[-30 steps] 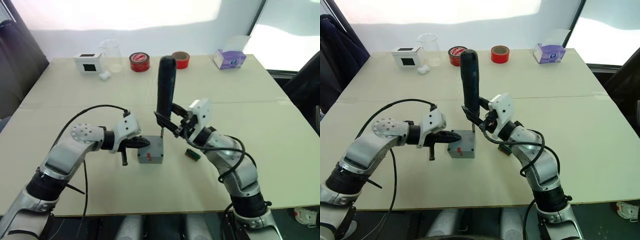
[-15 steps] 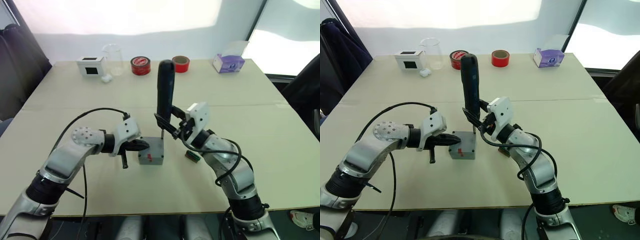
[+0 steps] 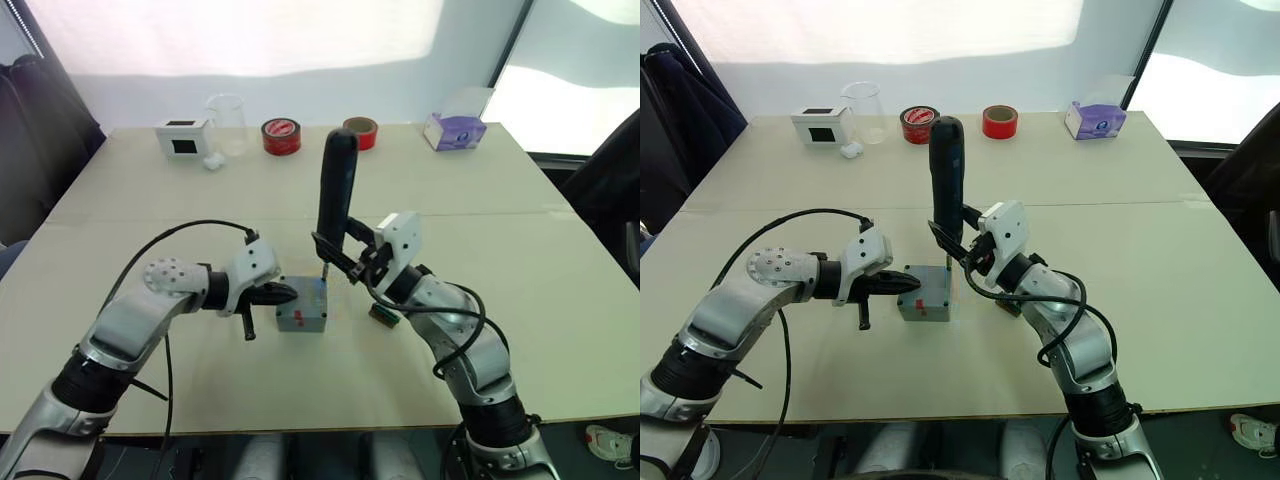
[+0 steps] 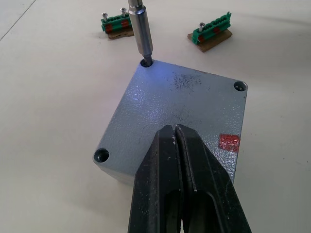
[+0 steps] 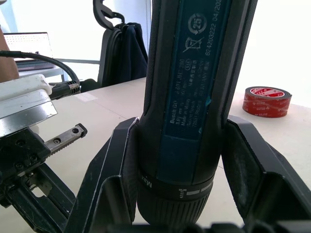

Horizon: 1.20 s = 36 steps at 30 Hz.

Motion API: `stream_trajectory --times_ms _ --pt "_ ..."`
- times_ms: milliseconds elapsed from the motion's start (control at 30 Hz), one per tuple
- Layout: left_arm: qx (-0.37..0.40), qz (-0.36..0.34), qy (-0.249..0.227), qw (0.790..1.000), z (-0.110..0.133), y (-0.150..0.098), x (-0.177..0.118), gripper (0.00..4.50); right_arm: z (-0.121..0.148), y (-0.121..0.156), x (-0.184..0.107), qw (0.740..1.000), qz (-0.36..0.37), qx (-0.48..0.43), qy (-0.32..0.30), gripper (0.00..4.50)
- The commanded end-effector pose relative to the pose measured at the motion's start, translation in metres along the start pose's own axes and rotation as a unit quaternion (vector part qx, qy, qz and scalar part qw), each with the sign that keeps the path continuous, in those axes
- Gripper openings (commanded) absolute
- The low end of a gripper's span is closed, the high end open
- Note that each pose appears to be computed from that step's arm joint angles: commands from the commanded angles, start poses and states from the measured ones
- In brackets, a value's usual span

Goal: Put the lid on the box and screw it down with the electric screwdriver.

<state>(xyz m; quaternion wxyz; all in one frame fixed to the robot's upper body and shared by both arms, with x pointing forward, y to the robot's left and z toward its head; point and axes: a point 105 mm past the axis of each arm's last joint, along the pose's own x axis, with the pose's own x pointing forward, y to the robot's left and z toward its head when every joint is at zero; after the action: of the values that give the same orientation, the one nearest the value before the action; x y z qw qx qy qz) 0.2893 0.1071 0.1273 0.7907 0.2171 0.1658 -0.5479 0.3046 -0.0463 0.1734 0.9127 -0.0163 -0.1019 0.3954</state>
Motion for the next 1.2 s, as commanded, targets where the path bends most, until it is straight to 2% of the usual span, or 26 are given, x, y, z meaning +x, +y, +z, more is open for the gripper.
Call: stream_trajectory --times_ms 33,267,400,567,667,733,767,833,867,900,967,1000,1067,1133,1200 --pt "-0.013 -0.004 0.013 1.0 -0.009 -0.003 0.003 0.0 -0.049 -0.006 -0.014 0.995 -0.014 0.02 0.099 1.87" --pt "-0.015 -0.006 0.01 1.0 -0.009 -0.006 0.006 0.0 -0.042 -0.008 -0.015 0.996 -0.011 0.009 0.09 1.87" --pt "-0.016 -0.009 0.005 1.0 -0.011 -0.009 0.009 0.0 0.005 -0.024 -0.009 0.999 -0.022 -0.012 0.03 1.87" --pt "-0.018 -0.012 -0.012 1.0 -0.007 -0.011 0.011 0.0 0.067 -0.035 -0.009 1.0 0.001 -0.025 -0.015 1.87" --pt "-0.025 -0.013 -0.03 0.999 -0.004 -0.013 0.01 0.0 0.109 -0.046 -0.009 0.998 0.009 0.018 -0.06 1.87" --pt "-0.037 -0.012 -0.065 0.997 0.005 -0.013 0.007 0.0 0.129 -0.058 -0.01 0.993 -0.004 0.085 -0.078 1.87" --pt "-0.054 -0.006 -0.097 0.994 0.015 -0.011 0.003 0.0 0.135 -0.067 -0.011 0.991 -0.017 0.108 -0.072 1.87" --pt "-0.046 0.07 -0.193 0.978 0.045 0.009 -0.016 0.0 0.12 -0.087 -0.021 0.982 -0.005 0.181 0.058 1.87" --pt "-0.037 0.106 -0.217 0.97 0.052 0.016 -0.024 0.0 0.118 -0.095 -0.029 0.972 -0.001 0.212 0.099 1.87" --pt "-0.027 0.123 -0.221 0.967 0.054 0.018 -0.028 0.0 0.117 -0.101 -0.037 0.966 -0.007 0.227 0.122 1.87" --pt "-0.042 0.056 -0.212 0.975 0.053 0.003 -0.03 0.0 0.091 -0.123 -0.061 0.947 -0.079 0.215 0.227 1.87" --pt "-0.05 0.03 -0.21 0.976 0.052 -0.003 -0.031 0.0 0.084 -0.128 -0.07 0.937 -0.1 0.209 0.259 1.87" --pt "-0.065 0.0 -0.204 0.977 0.052 -0.008 -0.033 0.0 0.067 -0.13 -0.09 0.916 -0.108 0.216 0.321 1.87" --pt "-0.046 -0.008 -0.177 0.983 0.049 -0.011 -0.033 0.0 0.05 -0.133 -0.113 0.89 -0.116 0.231 0.375 1.87" --pt "0.005 -0.017 -0.12 0.993 0.039 -0.018 -0.03 0.0 0.031 -0.142 -0.14 0.856 -0.156 0.244 0.428 1.87"
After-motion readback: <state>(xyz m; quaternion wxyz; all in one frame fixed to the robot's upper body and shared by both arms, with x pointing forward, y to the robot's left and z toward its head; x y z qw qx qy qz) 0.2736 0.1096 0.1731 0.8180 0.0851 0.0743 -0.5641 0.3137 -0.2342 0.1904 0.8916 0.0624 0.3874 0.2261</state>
